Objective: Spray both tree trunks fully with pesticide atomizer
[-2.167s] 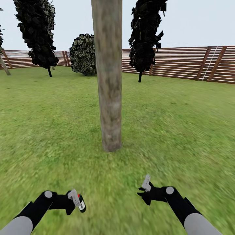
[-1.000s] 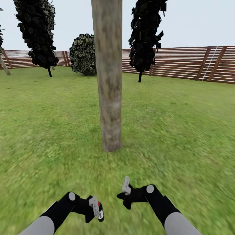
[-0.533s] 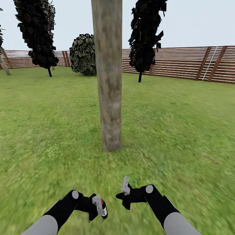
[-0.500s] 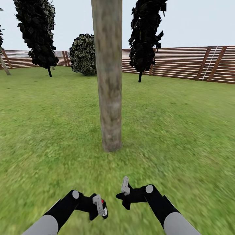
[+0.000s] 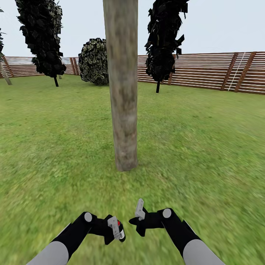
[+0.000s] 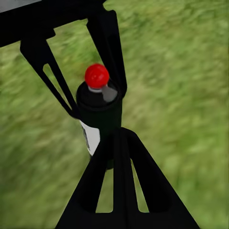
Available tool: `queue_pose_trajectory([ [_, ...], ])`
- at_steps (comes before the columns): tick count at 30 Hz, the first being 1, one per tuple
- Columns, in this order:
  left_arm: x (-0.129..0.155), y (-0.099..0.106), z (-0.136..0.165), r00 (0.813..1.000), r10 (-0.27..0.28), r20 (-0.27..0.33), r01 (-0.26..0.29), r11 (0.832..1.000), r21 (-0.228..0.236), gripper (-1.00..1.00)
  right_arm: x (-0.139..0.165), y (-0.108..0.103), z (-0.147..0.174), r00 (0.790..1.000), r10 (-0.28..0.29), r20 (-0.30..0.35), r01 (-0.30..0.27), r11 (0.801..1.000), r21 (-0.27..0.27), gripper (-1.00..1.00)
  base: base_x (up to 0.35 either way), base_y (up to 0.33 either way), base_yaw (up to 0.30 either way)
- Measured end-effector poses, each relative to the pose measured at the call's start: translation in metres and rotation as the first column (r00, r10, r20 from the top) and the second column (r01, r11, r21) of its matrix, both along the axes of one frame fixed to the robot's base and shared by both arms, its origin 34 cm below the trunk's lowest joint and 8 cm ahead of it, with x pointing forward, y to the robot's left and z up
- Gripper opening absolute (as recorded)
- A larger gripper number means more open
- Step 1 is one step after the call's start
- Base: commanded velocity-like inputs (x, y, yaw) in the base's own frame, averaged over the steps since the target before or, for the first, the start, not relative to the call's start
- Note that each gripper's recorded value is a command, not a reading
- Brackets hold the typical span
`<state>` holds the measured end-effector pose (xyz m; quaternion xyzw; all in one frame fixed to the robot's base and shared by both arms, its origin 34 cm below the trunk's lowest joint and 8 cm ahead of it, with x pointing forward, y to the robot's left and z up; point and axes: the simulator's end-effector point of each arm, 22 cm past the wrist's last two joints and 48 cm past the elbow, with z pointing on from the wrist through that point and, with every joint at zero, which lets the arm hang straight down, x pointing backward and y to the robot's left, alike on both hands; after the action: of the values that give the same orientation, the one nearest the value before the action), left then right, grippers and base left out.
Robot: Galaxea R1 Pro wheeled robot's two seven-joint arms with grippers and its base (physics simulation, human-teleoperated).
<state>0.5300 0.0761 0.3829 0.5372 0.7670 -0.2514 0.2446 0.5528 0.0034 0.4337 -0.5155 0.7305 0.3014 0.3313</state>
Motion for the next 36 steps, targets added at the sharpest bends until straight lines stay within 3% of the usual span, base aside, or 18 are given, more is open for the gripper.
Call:
queue_pose_trajectory([
  [36, -0.003, -0.03, 0.008, 1.0, -0.02, 0.007, 0.02, 0.999, -0.038, -1.0, 0.0, 0.0, 0.0, 1.0, 0.0, 0.0, 0.0, 1.0, 0.0, -1.0, 0.0, 0.0, 0.0],
])
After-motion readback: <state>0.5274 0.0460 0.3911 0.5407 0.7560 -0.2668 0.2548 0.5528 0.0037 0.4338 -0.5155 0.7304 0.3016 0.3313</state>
